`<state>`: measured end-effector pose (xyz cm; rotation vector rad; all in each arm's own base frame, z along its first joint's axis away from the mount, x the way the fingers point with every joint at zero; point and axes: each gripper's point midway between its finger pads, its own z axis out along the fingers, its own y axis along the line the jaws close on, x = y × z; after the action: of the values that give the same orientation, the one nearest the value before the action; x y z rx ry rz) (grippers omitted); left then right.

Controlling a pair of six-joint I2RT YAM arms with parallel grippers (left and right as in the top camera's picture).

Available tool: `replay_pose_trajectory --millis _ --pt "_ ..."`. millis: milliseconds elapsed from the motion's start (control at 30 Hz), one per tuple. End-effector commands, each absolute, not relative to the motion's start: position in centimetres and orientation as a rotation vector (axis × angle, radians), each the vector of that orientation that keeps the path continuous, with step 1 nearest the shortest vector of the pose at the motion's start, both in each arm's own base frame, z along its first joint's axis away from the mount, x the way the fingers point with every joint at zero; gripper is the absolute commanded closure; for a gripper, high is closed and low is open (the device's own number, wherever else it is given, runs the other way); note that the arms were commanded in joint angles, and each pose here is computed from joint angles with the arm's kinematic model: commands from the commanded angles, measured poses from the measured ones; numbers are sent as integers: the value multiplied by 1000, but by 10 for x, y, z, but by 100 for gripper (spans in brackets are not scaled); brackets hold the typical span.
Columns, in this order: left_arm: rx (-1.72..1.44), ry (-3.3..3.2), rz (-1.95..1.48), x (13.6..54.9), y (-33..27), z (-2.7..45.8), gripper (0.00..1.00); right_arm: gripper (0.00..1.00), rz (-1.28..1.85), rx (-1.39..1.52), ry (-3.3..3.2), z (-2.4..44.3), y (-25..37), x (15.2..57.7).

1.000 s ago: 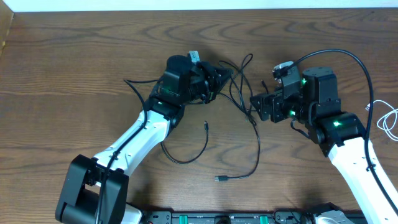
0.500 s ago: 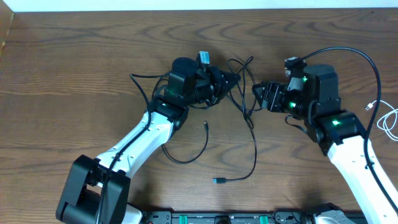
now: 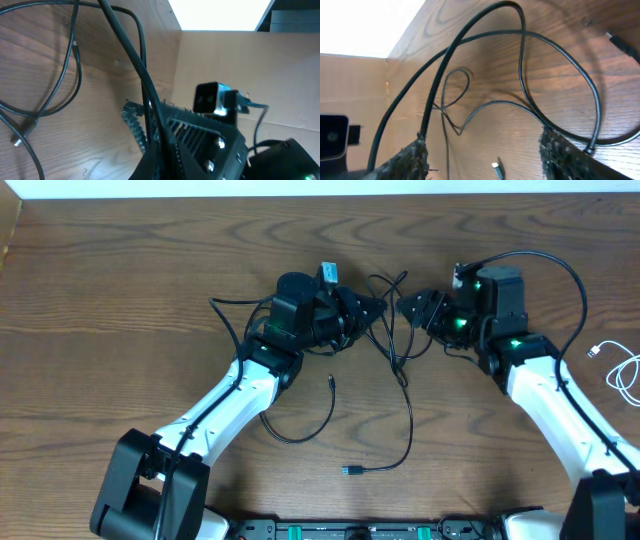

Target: Untangle cables

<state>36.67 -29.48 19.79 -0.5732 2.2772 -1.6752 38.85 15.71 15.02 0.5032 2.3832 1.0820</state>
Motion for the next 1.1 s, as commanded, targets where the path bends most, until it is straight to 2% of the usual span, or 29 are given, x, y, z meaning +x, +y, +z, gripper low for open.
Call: replay_pose_trajectory --millis 0,200,533,600,667,733,767,933,1067 --pt "-539 2289 -1684 363 -297 197 92 29 1163 657 2362 153 157 396" --pt "-539 2289 -1684 364 -297 197 92 28 1258 739 2264 163 163 416" --pt "-539 2289 -1684 363 -297 197 92 34 1384 748 2277 149 194 421" --pt "-539 2289 -1684 363 -297 197 92 41 1411 780 2270 145 196 424" --pt "-539 2289 -1684 363 -297 197 92 58 1432 775 2264 144 199 426" --pt "-540 2291 -1683 363 -297 196 92 95 1444 737 2266 145 201 425" --pt "-541 2293 -1681 363 -296 196 92 99 1424 684 2267 146 201 425" --pt "-551 2338 -1615 364 -286 183 92 99 1285 467 2248 153 184 428" --pt "-686 2429 -1515 364 -265 157 92 99 1228 359 2139 193 150 430"
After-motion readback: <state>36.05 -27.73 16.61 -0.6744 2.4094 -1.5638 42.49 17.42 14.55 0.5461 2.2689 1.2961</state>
